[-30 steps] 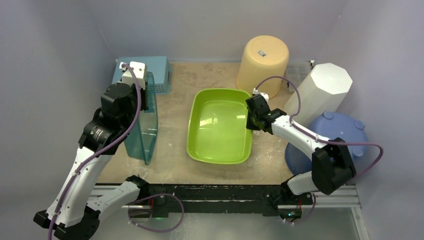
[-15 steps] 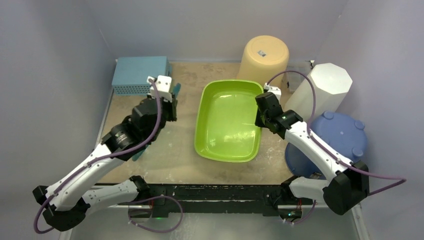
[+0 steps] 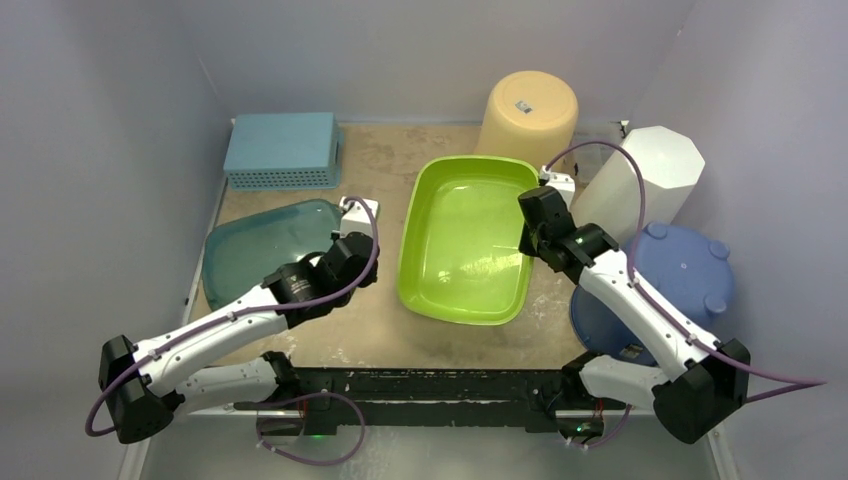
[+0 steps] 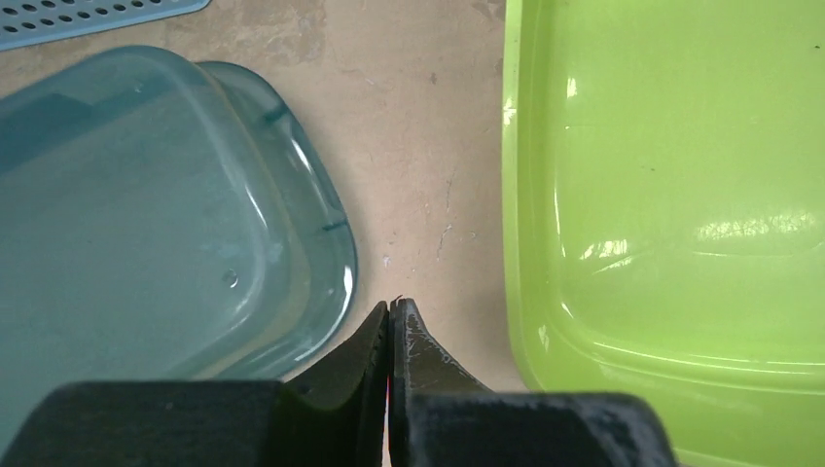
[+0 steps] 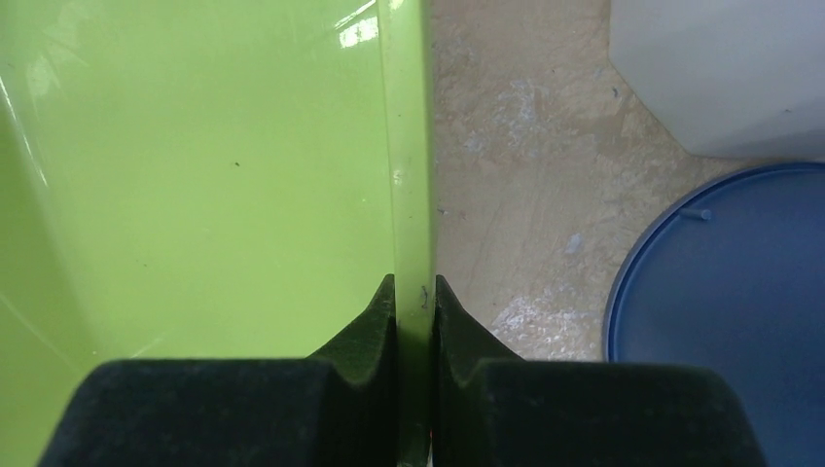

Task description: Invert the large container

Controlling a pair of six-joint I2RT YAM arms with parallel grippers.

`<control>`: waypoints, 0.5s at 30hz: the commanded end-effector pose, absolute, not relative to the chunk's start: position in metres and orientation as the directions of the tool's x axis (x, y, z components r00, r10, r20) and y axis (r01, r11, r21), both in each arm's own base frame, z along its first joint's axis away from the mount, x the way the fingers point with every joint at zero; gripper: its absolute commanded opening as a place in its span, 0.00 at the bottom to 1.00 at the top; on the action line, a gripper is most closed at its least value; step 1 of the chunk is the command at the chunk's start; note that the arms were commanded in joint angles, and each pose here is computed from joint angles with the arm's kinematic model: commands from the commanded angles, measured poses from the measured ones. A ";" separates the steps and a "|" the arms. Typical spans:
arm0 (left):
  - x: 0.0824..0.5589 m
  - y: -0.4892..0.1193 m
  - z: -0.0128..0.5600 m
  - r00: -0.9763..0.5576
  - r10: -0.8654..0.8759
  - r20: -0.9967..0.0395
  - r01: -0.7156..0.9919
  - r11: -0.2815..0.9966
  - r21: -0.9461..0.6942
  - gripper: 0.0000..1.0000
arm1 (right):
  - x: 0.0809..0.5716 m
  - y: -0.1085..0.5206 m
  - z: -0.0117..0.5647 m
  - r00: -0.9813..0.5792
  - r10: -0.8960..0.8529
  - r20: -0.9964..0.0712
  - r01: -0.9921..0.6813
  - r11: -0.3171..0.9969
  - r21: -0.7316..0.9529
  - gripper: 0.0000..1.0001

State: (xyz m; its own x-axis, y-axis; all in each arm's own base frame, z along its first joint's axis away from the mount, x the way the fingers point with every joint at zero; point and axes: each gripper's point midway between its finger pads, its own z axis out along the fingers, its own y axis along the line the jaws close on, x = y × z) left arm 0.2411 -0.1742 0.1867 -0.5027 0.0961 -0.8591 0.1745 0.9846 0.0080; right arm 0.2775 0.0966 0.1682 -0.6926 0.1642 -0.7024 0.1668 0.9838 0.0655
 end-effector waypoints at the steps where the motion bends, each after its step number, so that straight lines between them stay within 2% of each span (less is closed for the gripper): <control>1: 0.244 -0.185 0.196 -0.472 -0.035 -0.881 0.146 0.982 -0.117 0.00 | 0.288 0.101 0.201 -0.608 0.235 -0.758 0.183 0.971 0.154 0.00; 4: 0.241 -0.175 0.188 -0.491 -0.125 -0.862 0.055 0.983 -0.174 0.00 | 0.291 0.113 0.203 -0.614 0.214 -0.759 0.119 0.977 0.179 0.00; 6: 0.233 -0.167 0.173 -0.519 -0.247 -0.819 -0.056 0.965 -0.256 0.11 | 0.293 0.120 0.201 -0.626 0.203 -0.753 0.087 0.978 0.191 0.00; 8: 0.223 -0.155 0.153 -0.528 -0.363 -0.768 -0.175 0.931 -0.320 0.35 | 0.295 0.123 0.197 -0.634 0.181 -0.752 0.065 0.981 0.182 0.00; 10: 0.213 -0.143 0.136 -0.517 -0.464 -0.719 -0.273 0.886 -0.374 0.51 | 0.297 0.128 0.190 -0.649 0.158 -0.744 0.037 0.984 0.176 0.00; 13: 0.200 -0.123 0.120 -0.468 -0.578 -0.669 -0.380 0.814 -0.438 0.63 | 0.297 0.138 0.183 -0.674 0.138 -0.726 -0.003 0.982 0.190 0.00; 15: 0.197 -0.112 0.122 -0.419 -0.632 -0.652 -0.421 0.772 -0.477 0.67 | 0.298 0.149 0.179 -0.685 0.109 -0.721 -0.066 0.976 0.210 0.00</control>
